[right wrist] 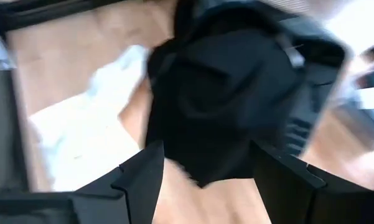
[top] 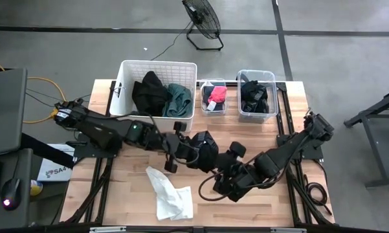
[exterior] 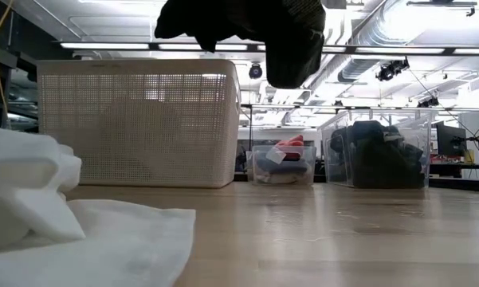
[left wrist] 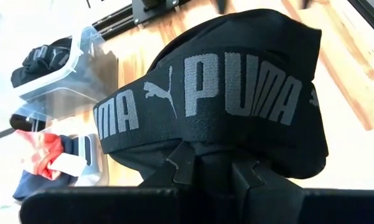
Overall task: Pick & Place Cloths
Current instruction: Put the black boxer short into the right transparent bin
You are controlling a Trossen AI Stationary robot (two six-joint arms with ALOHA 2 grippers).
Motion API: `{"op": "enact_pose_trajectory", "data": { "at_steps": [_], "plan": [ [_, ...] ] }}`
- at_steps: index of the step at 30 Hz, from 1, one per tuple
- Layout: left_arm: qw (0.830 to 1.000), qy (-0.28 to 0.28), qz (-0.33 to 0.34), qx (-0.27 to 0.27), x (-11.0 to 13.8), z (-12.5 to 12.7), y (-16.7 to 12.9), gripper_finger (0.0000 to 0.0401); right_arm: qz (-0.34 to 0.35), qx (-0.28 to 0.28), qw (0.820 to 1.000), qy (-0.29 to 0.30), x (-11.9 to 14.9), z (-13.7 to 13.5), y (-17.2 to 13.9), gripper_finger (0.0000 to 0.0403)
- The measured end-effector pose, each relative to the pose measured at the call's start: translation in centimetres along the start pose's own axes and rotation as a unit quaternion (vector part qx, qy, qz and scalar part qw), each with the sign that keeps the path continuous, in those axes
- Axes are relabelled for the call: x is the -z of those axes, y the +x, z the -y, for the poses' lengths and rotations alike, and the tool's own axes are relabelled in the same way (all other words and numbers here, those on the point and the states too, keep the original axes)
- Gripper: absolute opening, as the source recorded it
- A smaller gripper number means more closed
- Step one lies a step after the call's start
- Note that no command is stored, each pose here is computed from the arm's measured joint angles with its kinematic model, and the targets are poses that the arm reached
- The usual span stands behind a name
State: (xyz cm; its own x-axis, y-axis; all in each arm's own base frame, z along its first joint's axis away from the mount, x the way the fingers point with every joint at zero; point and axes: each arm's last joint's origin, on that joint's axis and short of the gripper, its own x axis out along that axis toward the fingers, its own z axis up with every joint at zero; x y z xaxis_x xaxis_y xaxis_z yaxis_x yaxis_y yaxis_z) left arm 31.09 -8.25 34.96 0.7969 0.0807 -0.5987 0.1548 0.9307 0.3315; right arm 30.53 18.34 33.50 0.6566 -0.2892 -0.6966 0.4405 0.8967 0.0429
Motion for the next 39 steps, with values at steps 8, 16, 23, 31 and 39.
{"op": "enact_pose_trajectory", "data": {
  "at_steps": [8, 16, 23, 31, 39],
  "plan": [
    [0.999, -0.044, 0.002, 0.0, 0.3, -1.9, 0.6, 0.0033, 0.014, 0.091, 0.995, -0.041, 0.4, 1.8, -0.5, 0.0253],
    [0.997, -0.072, 0.021, 0.003, 0.2, -3.3, 0.9, 0.0033, 0.018, 0.118, 0.989, 0.085, -0.5, 3.8, -0.9, 0.0307],
    [0.994, -0.06, 0.089, -0.006, -1.1, -3.6, 0.7, 0.0033, 0.057, 0.077, 0.982, 0.162, -2.0, 5.1, -3.2, 0.0319],
    [0.989, -0.054, 0.134, -0.031, -2.0, -3.9, 0.5, 0.0034, 0.088, -0.011, 0.981, 0.174, -3.9, 6.8, -6.8, 0.0319],
    [0.978, -0.051, 0.198, -0.04, -3.5, -4.5, -0.3, 0.0035, 0.103, -0.079, 0.991, 0.037, -5.0, 6.5, -7.8, 0.0319]
  ]
}}
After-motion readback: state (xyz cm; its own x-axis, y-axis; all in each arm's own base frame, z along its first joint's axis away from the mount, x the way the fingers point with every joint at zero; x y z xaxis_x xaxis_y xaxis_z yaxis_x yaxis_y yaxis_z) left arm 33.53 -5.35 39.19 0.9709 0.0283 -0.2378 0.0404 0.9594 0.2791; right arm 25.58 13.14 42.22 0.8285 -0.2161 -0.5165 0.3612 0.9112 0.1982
